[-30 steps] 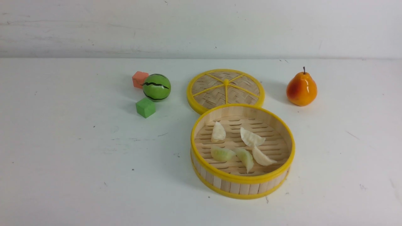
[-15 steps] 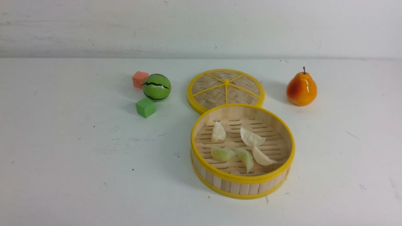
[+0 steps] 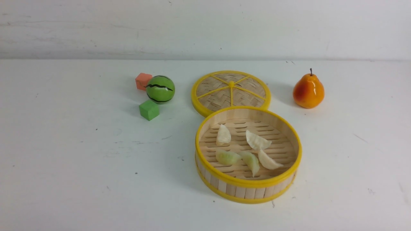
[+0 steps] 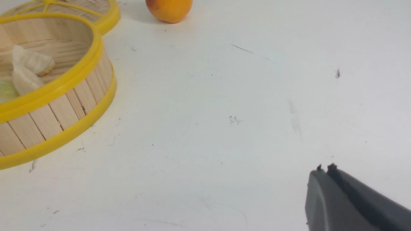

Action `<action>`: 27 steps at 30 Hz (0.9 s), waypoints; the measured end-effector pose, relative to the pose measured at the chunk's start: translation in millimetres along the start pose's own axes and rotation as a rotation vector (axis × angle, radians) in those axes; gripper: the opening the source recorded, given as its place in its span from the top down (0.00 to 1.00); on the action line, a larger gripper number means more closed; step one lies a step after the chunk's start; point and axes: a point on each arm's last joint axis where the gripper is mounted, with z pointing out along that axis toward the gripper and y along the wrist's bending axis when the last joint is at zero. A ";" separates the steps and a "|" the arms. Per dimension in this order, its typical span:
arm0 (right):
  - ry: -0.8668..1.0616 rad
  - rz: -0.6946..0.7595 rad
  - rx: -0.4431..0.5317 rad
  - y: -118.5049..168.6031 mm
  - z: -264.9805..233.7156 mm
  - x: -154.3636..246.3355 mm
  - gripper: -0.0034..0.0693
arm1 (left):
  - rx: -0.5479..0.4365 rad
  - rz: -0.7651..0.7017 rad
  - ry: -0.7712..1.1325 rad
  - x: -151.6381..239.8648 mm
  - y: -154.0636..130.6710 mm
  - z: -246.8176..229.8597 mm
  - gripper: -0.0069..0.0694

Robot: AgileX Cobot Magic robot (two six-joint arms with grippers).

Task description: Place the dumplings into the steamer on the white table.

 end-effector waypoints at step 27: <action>0.001 0.003 -0.001 0.1 0.0 0.1 0.98 | -0.541 -0.100 -0.220 76.7 44.3 59.0 0.93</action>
